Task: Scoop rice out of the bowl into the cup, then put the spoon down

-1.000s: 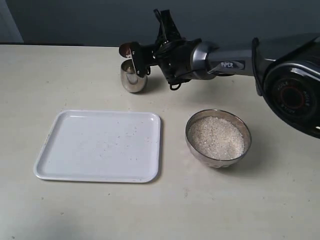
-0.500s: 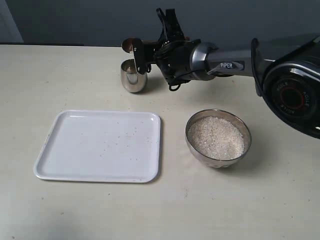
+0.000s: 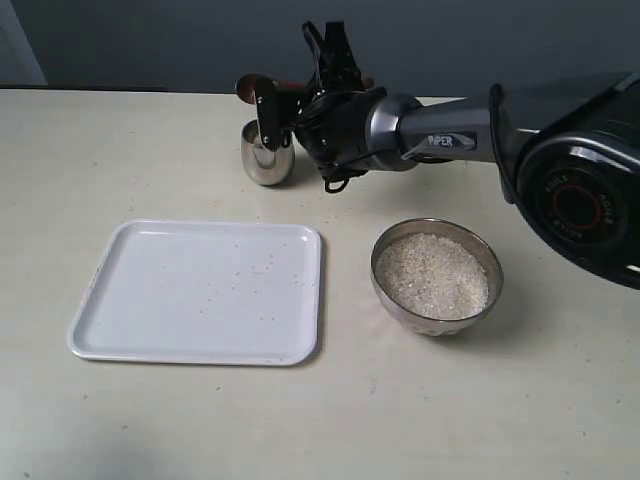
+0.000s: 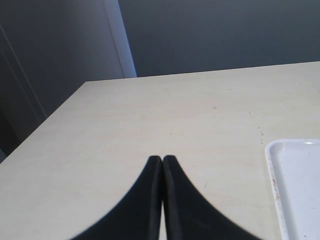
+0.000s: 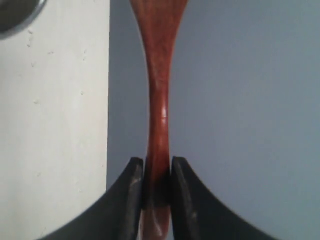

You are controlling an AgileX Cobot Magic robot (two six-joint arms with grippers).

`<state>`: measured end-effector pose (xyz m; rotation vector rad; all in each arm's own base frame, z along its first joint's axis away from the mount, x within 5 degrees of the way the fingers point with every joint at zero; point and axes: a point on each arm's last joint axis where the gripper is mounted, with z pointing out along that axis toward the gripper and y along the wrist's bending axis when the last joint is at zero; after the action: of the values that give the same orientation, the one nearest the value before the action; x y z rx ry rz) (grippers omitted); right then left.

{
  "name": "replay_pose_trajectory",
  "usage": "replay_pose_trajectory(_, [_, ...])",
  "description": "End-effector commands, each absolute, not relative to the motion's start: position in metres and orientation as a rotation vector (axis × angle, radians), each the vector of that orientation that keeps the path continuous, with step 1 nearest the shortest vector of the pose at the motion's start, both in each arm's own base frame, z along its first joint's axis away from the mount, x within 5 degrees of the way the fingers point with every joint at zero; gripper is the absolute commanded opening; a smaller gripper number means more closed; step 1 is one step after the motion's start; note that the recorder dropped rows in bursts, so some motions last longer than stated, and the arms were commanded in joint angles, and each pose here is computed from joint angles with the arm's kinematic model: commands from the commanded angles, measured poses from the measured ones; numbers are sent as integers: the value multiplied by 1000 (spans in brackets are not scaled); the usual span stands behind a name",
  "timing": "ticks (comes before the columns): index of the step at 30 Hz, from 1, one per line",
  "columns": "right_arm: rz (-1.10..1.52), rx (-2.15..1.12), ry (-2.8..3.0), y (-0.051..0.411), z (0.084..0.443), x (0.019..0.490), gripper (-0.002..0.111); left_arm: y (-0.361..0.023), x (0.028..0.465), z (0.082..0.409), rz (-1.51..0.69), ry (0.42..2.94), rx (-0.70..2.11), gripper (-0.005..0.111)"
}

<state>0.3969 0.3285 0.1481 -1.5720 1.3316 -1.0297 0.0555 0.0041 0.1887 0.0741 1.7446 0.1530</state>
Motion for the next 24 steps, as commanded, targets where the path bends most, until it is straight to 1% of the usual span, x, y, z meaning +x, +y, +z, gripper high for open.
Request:
replay_pose_trajectory(1, [-1028, -1548, 1347, 324, 153, 399, -1, 4, 55, 192, 149, 1722, 77, 0])
replay_pose_trajectory(8, [-1011, -1519, 1381, 323, 153, 399, -1, 4, 55, 192, 149, 1722, 77, 0])
replay_pose_trajectory(13, [-1032, -1518, 1410, 317, 139, 397, -1, 4, 55, 192, 149, 1722, 77, 0])
replay_pose_trajectory(15, [-998, -1533, 1413, 317, 135, 397, -1, 4, 55, 192, 149, 1722, 77, 0])
replay_pose_trajectory(24, [-989, -1520, 1416, 317, 139, 397, -1, 4, 55, 192, 149, 1722, 77, 0])
